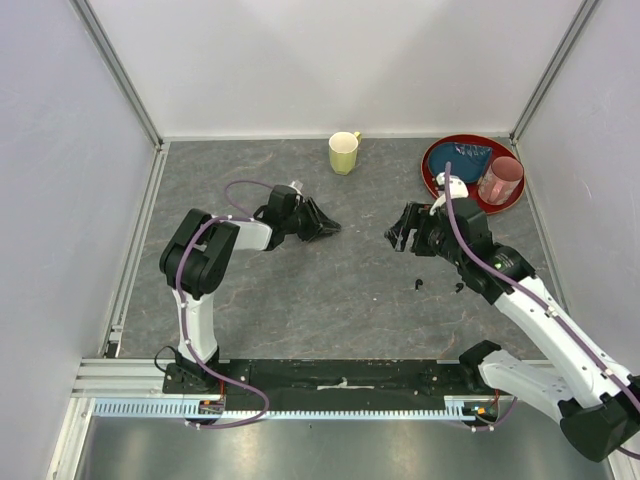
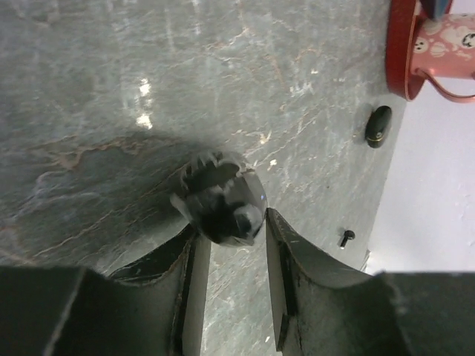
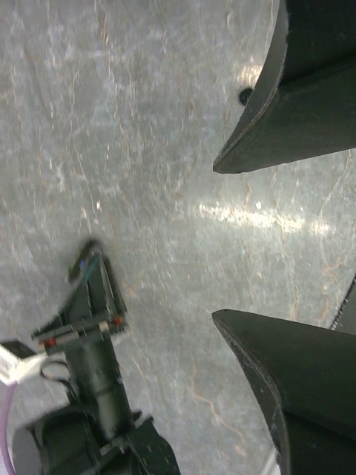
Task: Insert the wireless bluetooth earbuds into the charging case
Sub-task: Place the charging case at the center of the board.
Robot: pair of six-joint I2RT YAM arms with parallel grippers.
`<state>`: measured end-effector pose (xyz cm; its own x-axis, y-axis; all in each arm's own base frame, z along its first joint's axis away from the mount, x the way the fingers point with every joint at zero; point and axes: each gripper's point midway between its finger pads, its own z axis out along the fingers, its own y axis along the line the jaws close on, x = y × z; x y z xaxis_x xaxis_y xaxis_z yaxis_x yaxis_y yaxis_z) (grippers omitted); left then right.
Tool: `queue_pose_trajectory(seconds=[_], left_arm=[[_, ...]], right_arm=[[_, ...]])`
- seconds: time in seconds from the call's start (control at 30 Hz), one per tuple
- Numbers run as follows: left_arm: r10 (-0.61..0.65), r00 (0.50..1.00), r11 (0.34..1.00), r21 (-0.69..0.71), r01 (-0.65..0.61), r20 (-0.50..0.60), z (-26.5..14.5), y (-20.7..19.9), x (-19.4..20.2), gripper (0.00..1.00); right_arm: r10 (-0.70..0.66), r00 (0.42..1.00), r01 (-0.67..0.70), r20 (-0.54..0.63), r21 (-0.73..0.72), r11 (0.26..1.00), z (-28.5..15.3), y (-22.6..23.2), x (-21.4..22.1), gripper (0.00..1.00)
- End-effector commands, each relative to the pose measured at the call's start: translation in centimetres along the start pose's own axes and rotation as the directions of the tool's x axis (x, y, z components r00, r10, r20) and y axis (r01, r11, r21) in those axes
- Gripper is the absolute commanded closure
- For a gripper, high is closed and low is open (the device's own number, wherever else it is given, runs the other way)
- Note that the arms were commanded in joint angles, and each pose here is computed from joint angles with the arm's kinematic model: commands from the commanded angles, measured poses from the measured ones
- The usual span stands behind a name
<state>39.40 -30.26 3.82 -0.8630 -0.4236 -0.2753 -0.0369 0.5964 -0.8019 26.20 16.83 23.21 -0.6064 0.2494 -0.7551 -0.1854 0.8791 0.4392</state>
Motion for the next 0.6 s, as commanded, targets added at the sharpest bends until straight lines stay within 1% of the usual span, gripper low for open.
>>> queue_pose_trajectory(seconds=[0.0, 0.07, 0.1, 0.23, 0.3, 0.37, 0.4, 0.47, 0.53, 0.57], left_arm=[[0.079, 0.996, 0.996, -0.049, -0.078, 0.031, -0.8, 0.3, -1.2, 0.58], [0.087, 0.996, 0.994, -0.069, -0.084, 0.036, -1.2, 0.7, -1.1, 0.57], [0.099, 0.994, 0.992, -0.082, -0.095, 0.048, -1.6, 0.8, -1.3, 0.54], [0.136, 0.990, 0.984, -0.125, -0.129, 0.044, -2.7, 1.7, -1.0, 0.50], [0.161, 0.986, 0.977, -0.153, -0.152, 0.051, -3.2, 2.2, -1.3, 0.49], [0.183, 0.981, 0.971, -0.170, -0.169, 0.066, -4.3, 2.2, -1.4, 0.48], [0.193, 0.979, 0.965, -0.192, -0.177, 0.070, -4.8, 2.9, -1.1, 0.48], [0.221, 0.972, 0.962, -0.181, -0.203, 0.084, -5.9, 2.0, -1.3, 0.48], [0.250, 0.965, 0.955, -0.182, -0.232, 0.080, -6.8, 2.0, -1.0, 0.48], [0.269, 0.958, 0.954, -0.165, -0.250, 0.100, -7.7, 1.0, -1.3, 0.47]], right_arm=[[-0.003, 1.000, -0.001, 0.025, 0.156, 0.988, 0.6, -3.5, -1.3, 0.17], [0.022, 1.000, -0.025, 0.016, 0.205, 0.979, 1.2, -4.8, -1.3, 0.13], [0.043, 0.999, -0.046, 0.015, 0.237, 0.970, 1.6, -5.9, -1.4, 0.10], [0.105, 0.994, -0.104, 0.012, 0.295, 0.950, 2.5, -8.5, -2.0, 0.06], [0.143, 0.989, -0.141, 0.019, 0.335, 0.931, 3.0, -10.5, -2.3, 0.05], [0.173, 0.984, -0.173, 0.031, 0.343, 0.923, 3.5, -11.6, -2.6, 0.03], [0.200, 0.979, -0.197, 0.030, 0.370, 0.908, 3.9, -13.2, -2.4, 0.03], [0.223, 0.974, -0.223, 0.046, 0.398, 0.890, 4.4, -14.6, -2.8, 0.02], [0.259, 0.964, -0.257, 0.062, 0.466, 0.847, 5.0, -17.2, -2.6, 0.02], [0.269, 0.960, -0.270, 0.072, 0.484, 0.833, 5.3, -18.1, -2.7, 0.02]])
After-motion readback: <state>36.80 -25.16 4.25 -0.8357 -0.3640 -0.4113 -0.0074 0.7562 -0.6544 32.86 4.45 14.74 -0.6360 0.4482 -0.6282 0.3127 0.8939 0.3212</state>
